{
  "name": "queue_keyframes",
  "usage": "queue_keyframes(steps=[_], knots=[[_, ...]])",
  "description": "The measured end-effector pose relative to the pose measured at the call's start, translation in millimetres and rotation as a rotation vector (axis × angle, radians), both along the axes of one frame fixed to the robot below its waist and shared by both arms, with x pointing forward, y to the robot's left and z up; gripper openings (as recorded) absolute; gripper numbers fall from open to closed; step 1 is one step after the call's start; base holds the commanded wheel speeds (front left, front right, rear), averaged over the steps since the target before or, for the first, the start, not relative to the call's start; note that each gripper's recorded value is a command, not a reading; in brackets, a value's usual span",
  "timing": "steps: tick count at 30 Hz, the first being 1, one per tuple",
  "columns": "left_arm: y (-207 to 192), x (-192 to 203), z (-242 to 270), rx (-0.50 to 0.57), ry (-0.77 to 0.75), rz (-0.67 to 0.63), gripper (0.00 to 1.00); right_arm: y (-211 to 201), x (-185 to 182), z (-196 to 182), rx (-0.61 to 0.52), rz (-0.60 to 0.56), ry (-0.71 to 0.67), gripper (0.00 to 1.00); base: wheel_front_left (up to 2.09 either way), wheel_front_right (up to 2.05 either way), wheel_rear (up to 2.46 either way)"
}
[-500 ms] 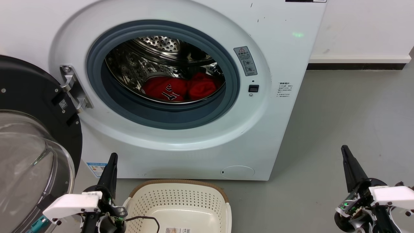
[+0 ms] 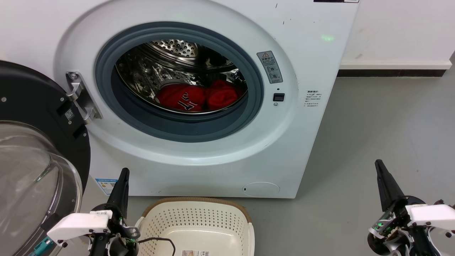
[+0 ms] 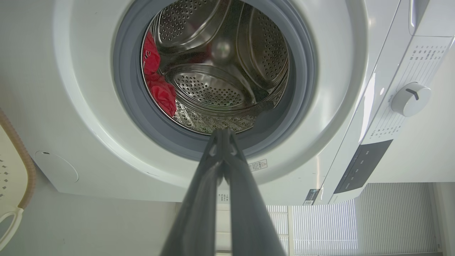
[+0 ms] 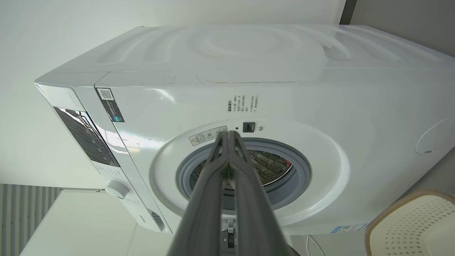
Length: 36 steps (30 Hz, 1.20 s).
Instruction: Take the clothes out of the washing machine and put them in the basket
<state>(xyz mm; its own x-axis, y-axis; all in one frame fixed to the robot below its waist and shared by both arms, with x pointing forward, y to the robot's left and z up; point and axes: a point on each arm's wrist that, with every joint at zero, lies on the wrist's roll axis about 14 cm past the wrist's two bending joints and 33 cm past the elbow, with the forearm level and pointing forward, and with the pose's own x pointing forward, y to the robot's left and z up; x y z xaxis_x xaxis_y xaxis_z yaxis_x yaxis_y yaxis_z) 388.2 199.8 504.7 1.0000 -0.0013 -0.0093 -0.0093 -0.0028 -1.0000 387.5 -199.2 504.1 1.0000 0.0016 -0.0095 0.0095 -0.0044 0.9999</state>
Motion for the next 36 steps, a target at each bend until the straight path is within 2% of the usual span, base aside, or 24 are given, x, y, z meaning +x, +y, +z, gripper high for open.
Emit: queue_keyframes(steps=[36], knots=[[0.0, 0.0, 0.0, 0.000, 0.000, 0.000, 0.00, 0.0, 0.0, 0.0, 0.000, 0.000, 0.000, 0.00, 0.00, 0.00, 0.00]])
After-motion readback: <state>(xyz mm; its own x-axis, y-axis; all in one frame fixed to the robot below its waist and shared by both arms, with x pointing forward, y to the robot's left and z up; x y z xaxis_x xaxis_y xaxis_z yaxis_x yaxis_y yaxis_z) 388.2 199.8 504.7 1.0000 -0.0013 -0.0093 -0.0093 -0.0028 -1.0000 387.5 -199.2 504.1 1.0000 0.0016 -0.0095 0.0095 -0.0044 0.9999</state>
